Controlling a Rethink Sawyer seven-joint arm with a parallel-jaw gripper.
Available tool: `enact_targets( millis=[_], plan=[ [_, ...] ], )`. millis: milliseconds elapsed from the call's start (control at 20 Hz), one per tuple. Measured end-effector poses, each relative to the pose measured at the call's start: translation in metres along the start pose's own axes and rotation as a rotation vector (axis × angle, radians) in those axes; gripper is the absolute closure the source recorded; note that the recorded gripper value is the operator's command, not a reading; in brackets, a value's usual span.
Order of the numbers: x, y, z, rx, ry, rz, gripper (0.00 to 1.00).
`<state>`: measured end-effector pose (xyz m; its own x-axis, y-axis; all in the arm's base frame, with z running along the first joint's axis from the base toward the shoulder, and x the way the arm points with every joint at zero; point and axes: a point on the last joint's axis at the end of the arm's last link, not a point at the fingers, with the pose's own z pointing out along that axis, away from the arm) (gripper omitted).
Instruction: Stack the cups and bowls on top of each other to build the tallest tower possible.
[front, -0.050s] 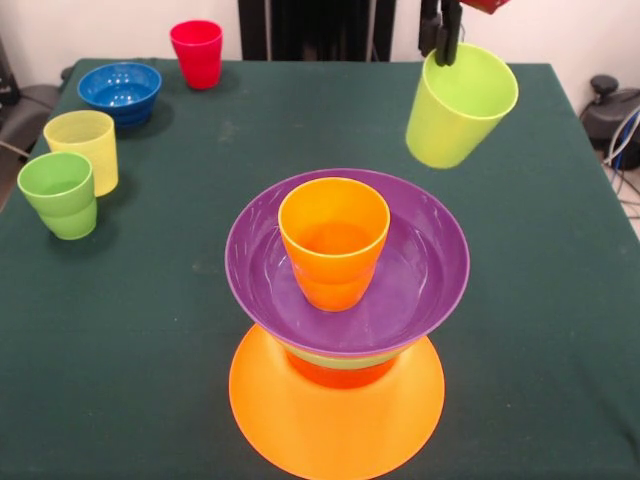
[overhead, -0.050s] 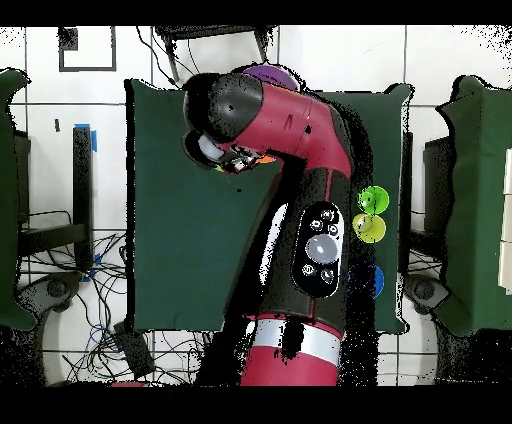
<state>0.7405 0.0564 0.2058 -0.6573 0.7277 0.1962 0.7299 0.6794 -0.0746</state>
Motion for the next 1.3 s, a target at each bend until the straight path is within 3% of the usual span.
enact_targets(
  millis=[400, 900, 1100, 1300],
  plan=[
    [-0.003, 0.013, -0.01, -0.024, -0.011, -0.018, 1.0],
    [-0.002, 0.026, -0.064, -0.01, 0.055, -0.05, 1.0],
    [-0.004, 0.028, -0.081, -0.011, 0.063, -0.057, 1.0],
    [-0.011, 0.032, -0.099, -0.029, 0.041, -0.063, 1.0]
  ],
)
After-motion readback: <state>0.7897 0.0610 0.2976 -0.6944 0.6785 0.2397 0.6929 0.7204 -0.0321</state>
